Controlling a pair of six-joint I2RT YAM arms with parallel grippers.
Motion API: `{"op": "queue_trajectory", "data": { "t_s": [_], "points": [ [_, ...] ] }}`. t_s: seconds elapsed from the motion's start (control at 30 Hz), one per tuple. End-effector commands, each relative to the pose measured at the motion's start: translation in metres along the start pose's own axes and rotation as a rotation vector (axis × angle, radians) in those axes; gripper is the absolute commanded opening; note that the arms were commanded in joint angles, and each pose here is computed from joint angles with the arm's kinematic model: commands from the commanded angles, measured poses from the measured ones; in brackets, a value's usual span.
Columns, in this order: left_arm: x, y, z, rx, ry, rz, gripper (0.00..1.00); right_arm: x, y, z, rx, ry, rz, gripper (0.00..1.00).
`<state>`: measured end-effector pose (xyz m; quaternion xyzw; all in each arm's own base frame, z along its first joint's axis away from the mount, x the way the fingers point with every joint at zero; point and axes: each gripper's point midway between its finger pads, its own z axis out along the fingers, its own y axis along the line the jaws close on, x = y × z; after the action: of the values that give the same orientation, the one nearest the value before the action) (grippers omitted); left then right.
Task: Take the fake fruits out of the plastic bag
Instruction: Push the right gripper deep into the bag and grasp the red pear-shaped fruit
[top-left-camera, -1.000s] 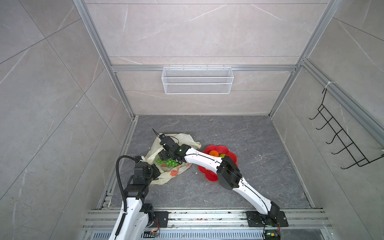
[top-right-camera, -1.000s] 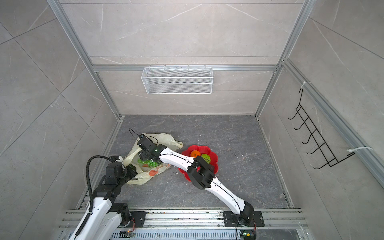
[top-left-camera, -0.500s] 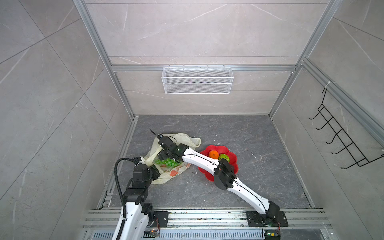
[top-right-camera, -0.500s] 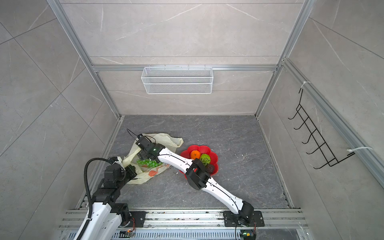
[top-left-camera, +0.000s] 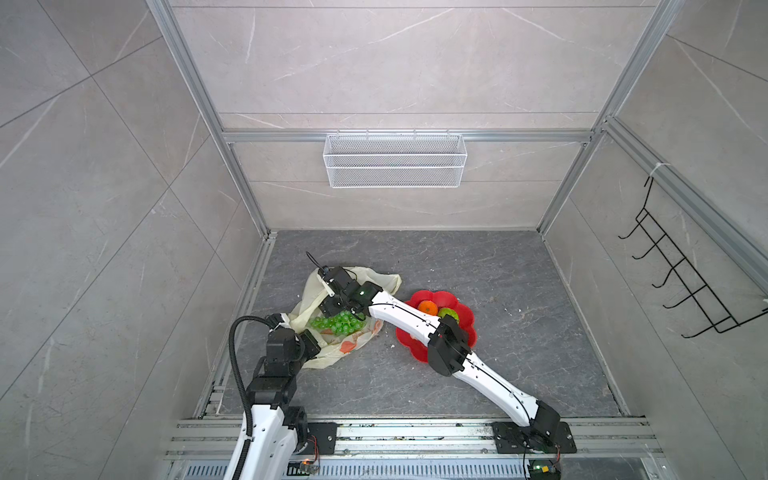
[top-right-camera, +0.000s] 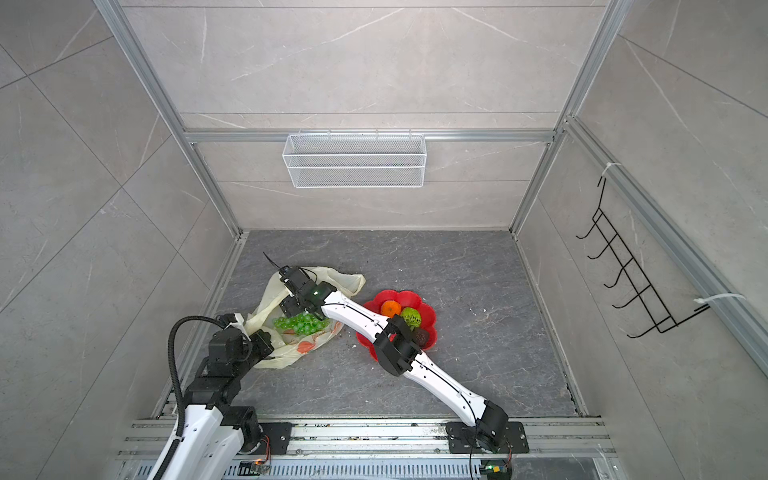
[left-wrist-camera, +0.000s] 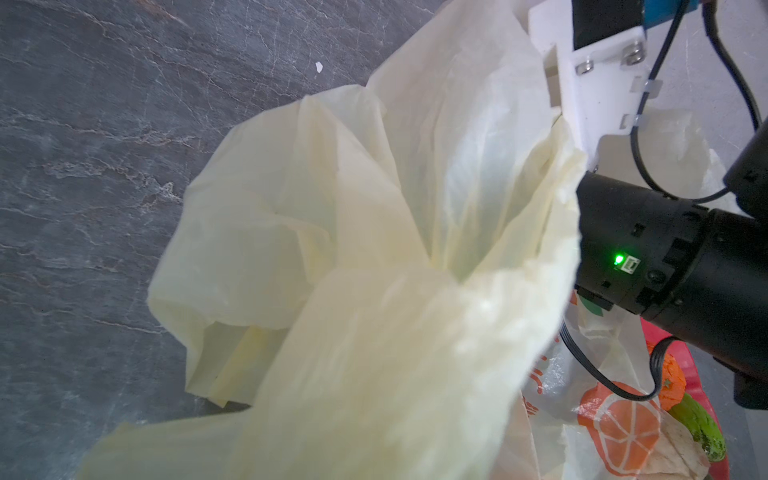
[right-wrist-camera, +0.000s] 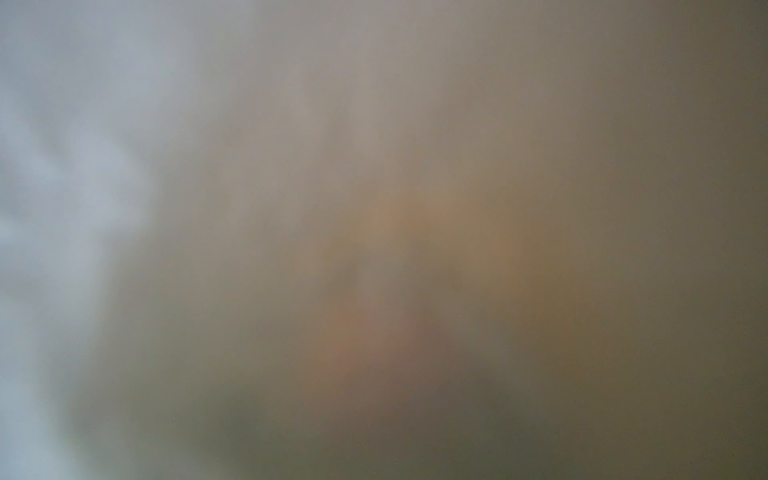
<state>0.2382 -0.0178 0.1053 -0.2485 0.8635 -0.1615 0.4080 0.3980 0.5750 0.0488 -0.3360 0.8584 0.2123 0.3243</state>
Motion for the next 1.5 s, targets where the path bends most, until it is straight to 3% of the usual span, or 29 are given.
{"op": "queue_trajectory", "data": {
  "t_s": [0.0,0.17,0.33,0.6,0.77,0.87,1.03,1.33,1.47],
  "points": [
    [-0.007,-0.004,0.000,0.017,-0.026,0.027,0.00,0.018,0.000,0.002,0.015,0.060,0.012,0.79],
    [-0.007,-0.005,0.001,0.020,-0.027,0.026,0.00,0.023,0.001,-0.001,0.046,0.078,-0.020,0.84],
    [-0.007,-0.004,0.001,0.016,-0.024,0.023,0.00,0.025,0.016,-0.009,0.051,0.080,-0.051,0.77],
    [-0.007,-0.005,0.002,0.016,-0.024,0.023,0.00,0.008,-0.001,-0.006,0.146,0.000,0.054,0.63],
    [-0.006,-0.004,0.002,0.016,-0.021,0.024,0.00,0.005,0.005,-0.002,0.108,-0.019,0.076,0.57],
    [-0.007,-0.004,0.002,0.015,-0.024,0.025,0.00,0.004,0.013,-0.002,0.061,-0.019,0.063,0.59],
    [-0.007,-0.004,0.001,0.016,-0.028,0.024,0.00,0.003,0.009,0.001,0.038,-0.016,0.067,0.70],
    [-0.008,-0.004,0.001,0.015,-0.030,0.024,0.00,0.017,0.011,0.020,-0.062,0.018,0.072,0.79],
    [-0.008,-0.004,0.001,0.015,-0.030,0.025,0.00,0.021,0.010,0.024,-0.074,0.028,0.080,0.74]
  ]
}}
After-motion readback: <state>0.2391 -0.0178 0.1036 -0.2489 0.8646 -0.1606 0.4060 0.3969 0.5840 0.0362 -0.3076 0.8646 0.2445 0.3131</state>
